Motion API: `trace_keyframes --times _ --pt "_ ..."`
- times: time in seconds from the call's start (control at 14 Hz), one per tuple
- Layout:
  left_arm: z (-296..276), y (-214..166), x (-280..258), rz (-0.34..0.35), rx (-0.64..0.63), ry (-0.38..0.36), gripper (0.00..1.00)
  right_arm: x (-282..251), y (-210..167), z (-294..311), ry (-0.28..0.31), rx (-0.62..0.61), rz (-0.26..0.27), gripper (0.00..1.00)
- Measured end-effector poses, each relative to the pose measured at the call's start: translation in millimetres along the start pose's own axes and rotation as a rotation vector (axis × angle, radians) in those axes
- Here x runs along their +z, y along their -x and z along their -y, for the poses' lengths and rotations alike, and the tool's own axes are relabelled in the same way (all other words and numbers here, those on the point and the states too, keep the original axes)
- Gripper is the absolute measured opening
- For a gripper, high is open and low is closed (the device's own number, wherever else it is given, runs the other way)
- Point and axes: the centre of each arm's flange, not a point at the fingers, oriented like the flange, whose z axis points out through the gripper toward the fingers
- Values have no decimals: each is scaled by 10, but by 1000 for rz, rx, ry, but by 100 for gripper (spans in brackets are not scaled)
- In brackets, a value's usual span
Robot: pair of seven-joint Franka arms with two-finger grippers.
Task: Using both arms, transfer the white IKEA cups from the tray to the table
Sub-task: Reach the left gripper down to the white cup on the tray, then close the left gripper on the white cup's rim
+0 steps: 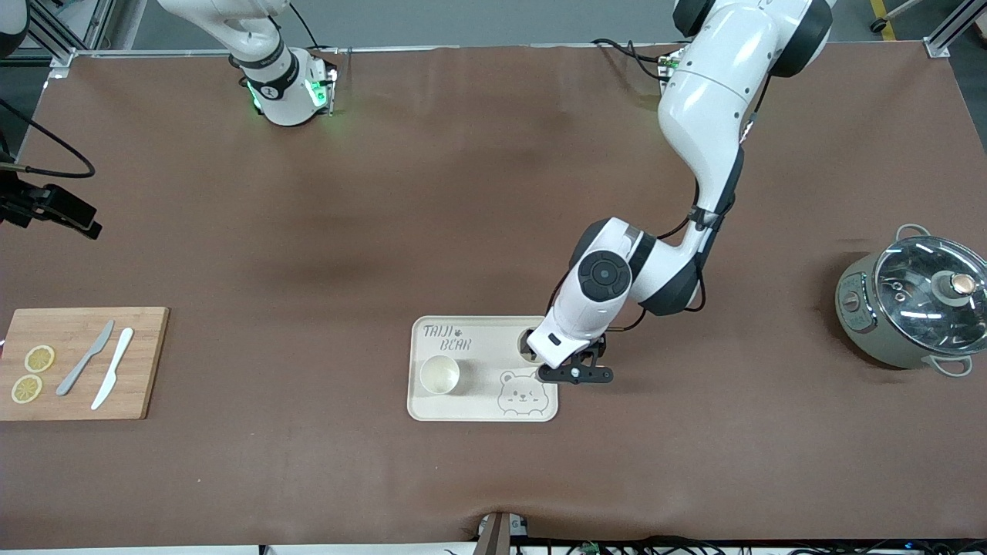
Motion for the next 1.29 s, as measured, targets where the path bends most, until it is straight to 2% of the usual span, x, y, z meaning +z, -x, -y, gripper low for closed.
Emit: trace_keyframes --times 0.21,0.43,0.5,0.71,1.07,1.14,1.29 --pt "-11 30 89 5 2 -2 100 4 -2 0 0 0 1 100" --pt "-19 17 139 -18 -40 12 100 5 -3 1 0 0 1 100" --pt "-25 16 144 -22 -71 15 93 5 -3 1 0 0 1 100" --pt "-39 23 144 -22 -100 16 59 11 -20 9 -2 0 -7 100" --pt "-59 -1 104 -35 -102 25 8 27 -50 42 -4 -5 -19 100" --pt "-79 -29 46 -46 -102 32 4 65 -82 64 -5 -8 -23 100" --pt "-73 -90 -66 -64 -108 39 4 199 -157 136 -4 -19 -14 100"
